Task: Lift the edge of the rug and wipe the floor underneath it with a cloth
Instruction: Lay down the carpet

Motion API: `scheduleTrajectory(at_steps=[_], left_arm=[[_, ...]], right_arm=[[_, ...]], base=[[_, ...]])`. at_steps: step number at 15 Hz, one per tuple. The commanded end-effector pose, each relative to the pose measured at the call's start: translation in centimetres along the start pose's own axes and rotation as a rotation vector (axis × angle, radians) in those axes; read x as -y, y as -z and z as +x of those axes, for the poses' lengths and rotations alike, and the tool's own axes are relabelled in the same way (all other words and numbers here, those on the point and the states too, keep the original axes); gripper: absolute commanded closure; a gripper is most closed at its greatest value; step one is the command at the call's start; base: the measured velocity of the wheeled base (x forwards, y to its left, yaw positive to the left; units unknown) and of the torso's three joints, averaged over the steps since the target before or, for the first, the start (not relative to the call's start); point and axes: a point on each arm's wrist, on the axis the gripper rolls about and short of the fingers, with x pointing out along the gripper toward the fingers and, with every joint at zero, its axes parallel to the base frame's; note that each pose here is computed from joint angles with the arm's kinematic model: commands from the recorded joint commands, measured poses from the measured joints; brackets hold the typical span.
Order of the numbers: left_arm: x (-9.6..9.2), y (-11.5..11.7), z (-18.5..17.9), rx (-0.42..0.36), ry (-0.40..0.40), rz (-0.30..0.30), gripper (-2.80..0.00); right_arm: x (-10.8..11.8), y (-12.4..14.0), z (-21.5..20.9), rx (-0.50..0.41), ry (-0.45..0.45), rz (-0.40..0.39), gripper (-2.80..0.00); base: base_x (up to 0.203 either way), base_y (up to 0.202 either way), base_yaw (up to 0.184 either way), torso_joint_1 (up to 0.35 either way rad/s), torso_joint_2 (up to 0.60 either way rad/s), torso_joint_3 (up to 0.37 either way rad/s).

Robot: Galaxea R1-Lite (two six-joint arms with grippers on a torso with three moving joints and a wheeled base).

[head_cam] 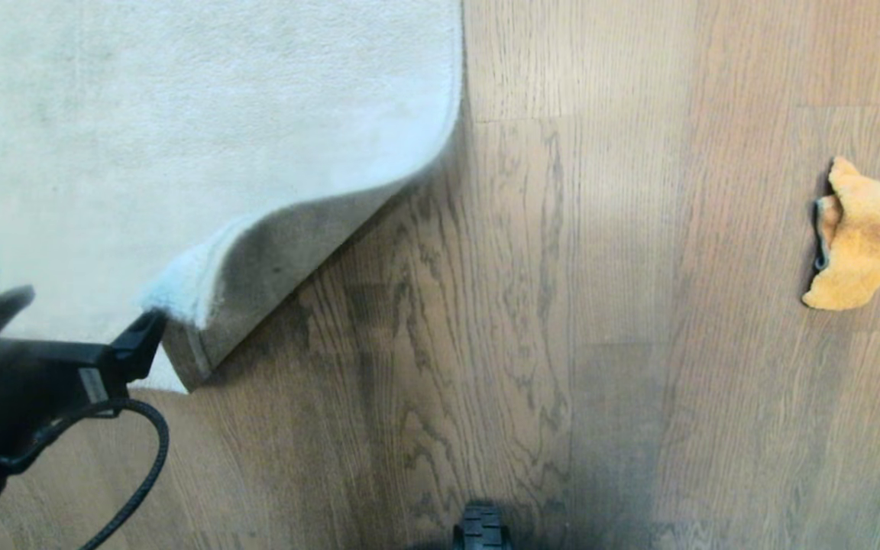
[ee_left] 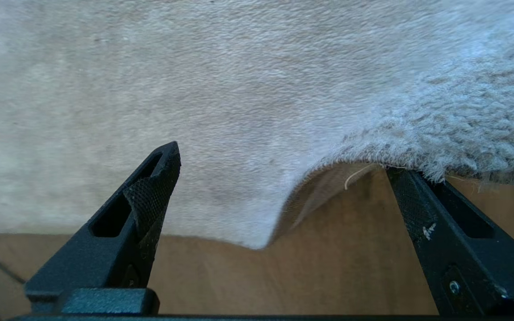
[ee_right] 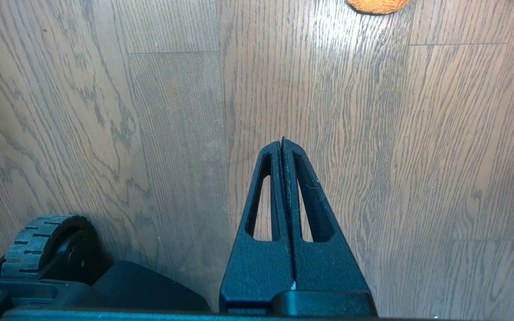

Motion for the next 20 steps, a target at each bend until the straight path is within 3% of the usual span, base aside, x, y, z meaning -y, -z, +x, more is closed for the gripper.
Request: scheduleTrajectory(at_steps=[1, 7, 10, 19, 20], left_arm=[[0.5, -0.2, -0.5, 0.014, 0.055, -0.055, -2.8], [1.7, -1.6, -1.5, 0.057, 0.195, -0.158, -2.8], [2.2, -2.1, -2.0, 0.082, 0.317, -0.197, -2.8], [2.5, 0.8, -2.7, 0.003, 0.362, -0.159, -2.8], [2.5, 1.1, -2.7, -0.003, 0.364, -0.158, 0.0]], right_arm=[[0.0, 0.0, 0.0, -0.001, 0.0, 0.0, 0.0], [0.0, 0.0, 0.0, -0.001, 0.0, 0.0, 0.0], [0.0, 0.0, 0.0, -0.001, 0.0, 0.0, 0.0], [0.0, 0.0, 0.0, -0.001, 0.0, 0.0, 0.0], [0.0, 0.0, 0.0, -0.001, 0.0, 0.0, 0.0]], base=[[0.0, 0.0, 0.0, 0.0, 0.0, 0.0], [0.0, 0.0, 0.0, 0.0, 0.0, 0.0], [0.0, 0.0, 0.0, 0.0, 0.0, 0.0], [0.0, 0.0, 0.0, 0.0, 0.0, 0.0], [0.0, 0.0, 0.0, 0.0, 0.0, 0.0]])
